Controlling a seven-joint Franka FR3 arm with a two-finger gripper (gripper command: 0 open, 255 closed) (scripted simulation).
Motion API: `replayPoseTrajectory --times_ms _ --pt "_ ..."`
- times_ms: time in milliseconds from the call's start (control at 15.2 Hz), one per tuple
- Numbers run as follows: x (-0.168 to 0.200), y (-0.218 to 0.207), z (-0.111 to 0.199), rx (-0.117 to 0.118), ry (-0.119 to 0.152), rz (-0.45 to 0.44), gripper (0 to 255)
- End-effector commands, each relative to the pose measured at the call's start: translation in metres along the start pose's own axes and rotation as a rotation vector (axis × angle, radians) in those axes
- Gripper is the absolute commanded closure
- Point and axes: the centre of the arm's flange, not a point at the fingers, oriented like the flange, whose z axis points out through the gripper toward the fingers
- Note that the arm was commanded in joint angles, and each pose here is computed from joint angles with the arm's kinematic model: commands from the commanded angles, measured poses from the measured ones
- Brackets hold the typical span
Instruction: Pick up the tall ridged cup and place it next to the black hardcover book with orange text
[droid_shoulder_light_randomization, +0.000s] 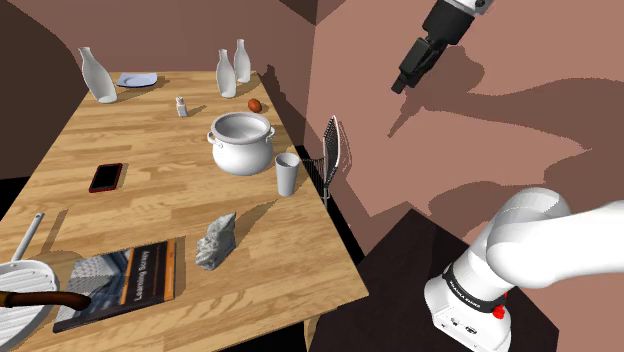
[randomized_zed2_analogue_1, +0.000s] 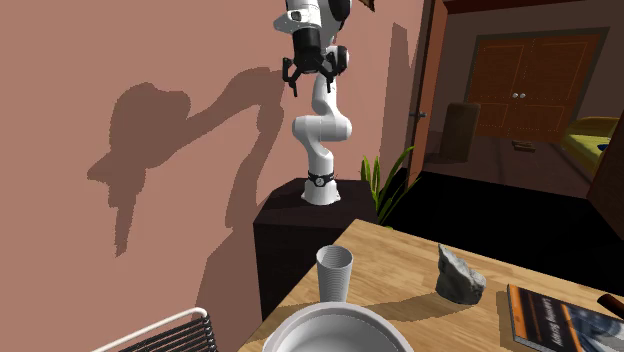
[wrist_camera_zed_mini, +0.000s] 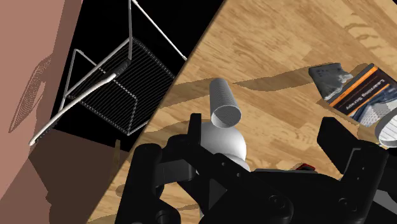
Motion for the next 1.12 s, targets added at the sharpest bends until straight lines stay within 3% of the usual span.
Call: replayPoseTrajectory --times_ms 0,1056 --pt "0.0 0.0 0.0 0.0 0.0 0.0 0" --pt "0.12 -0.049 0.182 -0.097 -0.105 -0.033 0"
